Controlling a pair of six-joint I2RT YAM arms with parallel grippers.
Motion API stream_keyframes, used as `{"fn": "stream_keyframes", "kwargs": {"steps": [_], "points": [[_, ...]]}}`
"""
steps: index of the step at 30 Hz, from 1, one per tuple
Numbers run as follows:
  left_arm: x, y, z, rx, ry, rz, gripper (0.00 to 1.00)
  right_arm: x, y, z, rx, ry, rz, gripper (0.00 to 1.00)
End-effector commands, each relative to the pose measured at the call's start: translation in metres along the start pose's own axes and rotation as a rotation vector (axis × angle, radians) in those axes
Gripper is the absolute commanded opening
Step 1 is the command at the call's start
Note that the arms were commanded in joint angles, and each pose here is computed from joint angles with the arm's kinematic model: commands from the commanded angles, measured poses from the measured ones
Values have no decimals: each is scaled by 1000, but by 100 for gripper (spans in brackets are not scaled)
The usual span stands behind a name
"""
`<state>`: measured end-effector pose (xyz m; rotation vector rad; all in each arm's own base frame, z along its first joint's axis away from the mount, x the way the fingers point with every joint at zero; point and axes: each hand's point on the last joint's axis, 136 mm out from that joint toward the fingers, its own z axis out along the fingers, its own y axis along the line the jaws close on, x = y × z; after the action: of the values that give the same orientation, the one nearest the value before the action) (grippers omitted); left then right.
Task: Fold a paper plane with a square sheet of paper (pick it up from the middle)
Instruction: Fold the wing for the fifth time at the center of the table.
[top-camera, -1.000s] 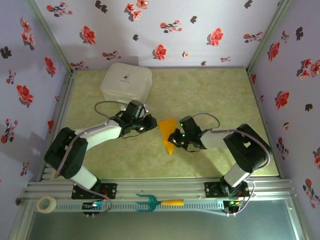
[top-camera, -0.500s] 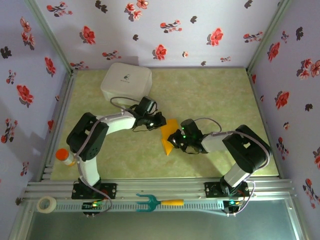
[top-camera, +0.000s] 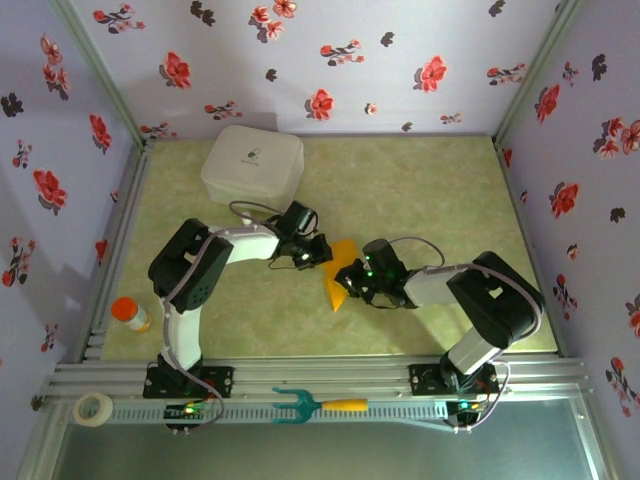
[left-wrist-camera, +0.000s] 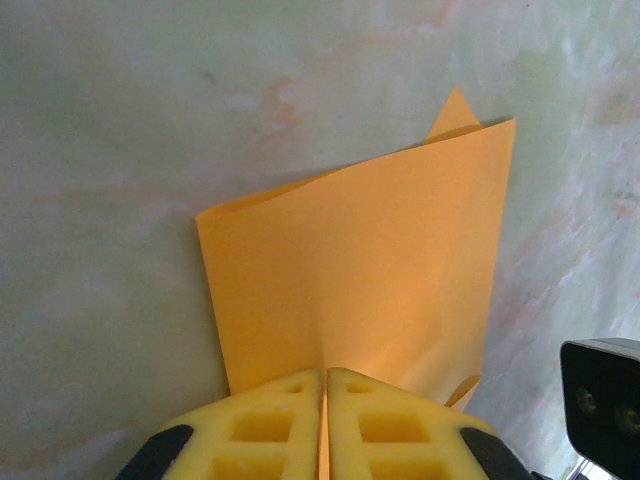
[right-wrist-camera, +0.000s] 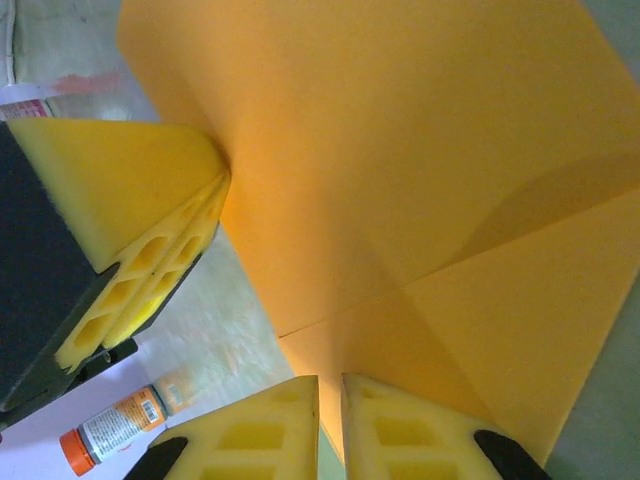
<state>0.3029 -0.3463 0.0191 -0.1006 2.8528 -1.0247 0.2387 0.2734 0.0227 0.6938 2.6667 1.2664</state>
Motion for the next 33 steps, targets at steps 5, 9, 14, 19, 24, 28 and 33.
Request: {"fn": "stream_keyframes", "kwargs": {"steps": [5, 9, 14, 19, 24, 28, 33], "points": [[19, 21, 9, -44, 54, 11, 10, -2, -6, -13, 68, -47, -42, 22], [19, 20, 6, -46, 58, 37, 10, -11, -12, -26, 116, -88, -67, 28], [23, 22, 2, -51, 64, 66, 10, -28, -29, -48, 196, -164, -105, 35], [26, 24, -1, -56, 71, 83, 10, -34, -39, -60, 255, -182, -137, 40], [28, 23, -5, -53, 73, 103, 9, -36, -44, -60, 265, -171, -134, 41], [30, 24, -7, -58, 82, 116, 9, -37, -46, -58, 272, -153, -134, 45], [30, 23, -9, -55, 85, 128, 9, -35, -45, -55, 284, -119, -150, 46]]}}
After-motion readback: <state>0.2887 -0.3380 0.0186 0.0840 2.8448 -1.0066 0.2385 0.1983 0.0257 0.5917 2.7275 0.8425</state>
